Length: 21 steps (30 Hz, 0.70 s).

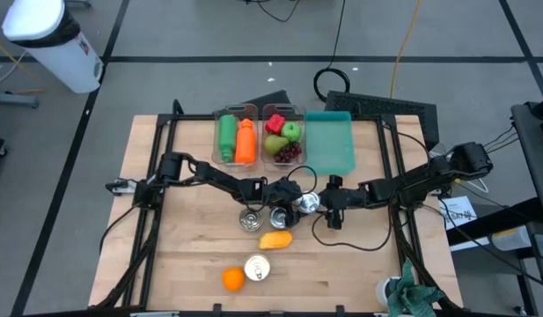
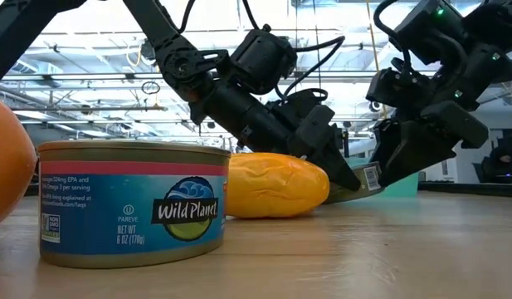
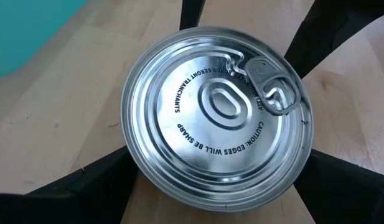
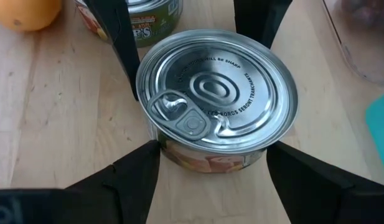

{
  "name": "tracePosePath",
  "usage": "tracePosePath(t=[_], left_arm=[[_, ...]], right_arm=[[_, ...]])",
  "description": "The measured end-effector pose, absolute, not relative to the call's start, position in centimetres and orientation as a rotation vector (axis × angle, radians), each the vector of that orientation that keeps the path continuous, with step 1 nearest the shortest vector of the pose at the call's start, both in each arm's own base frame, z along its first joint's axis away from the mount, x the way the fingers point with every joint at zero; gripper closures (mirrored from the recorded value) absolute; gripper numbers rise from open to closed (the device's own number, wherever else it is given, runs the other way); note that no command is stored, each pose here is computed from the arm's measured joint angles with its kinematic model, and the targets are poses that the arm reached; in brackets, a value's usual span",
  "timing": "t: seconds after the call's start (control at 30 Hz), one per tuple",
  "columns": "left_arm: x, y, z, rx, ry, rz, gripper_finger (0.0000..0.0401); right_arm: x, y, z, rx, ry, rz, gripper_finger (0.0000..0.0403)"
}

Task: Pick & Place Food Item
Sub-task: Put the right green tuna can into the green bin

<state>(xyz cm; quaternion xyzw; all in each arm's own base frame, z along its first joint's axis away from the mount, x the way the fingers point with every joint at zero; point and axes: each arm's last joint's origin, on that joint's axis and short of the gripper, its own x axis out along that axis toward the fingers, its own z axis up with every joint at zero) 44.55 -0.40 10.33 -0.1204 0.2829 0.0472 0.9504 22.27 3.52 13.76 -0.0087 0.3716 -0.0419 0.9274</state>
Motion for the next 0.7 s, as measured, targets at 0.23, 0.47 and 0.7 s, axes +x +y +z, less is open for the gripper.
tracePosePath(t=[0.23, 0.47, 0.7], left_arm=[[44.56, -0.44, 10.33, -0.245, 0.574, 0.096, 0.0004], [44.59, -0.69, 10.38, -0.247, 0.569, 0.083, 0.0004], [44.7, -0.68, 10.41, -0.254, 0.55, 0.087, 0.0004]], right_arm=[[22.33, 3.55, 13.84, -0.014, 0.754, -0.081, 0.0126], [22.21, 3.97, 14.31, -0.015, 0.731, -0.058, 0.0126], [22.31, 4.01, 14.56, -0.014, 0.71, -0.055, 0.0126]])
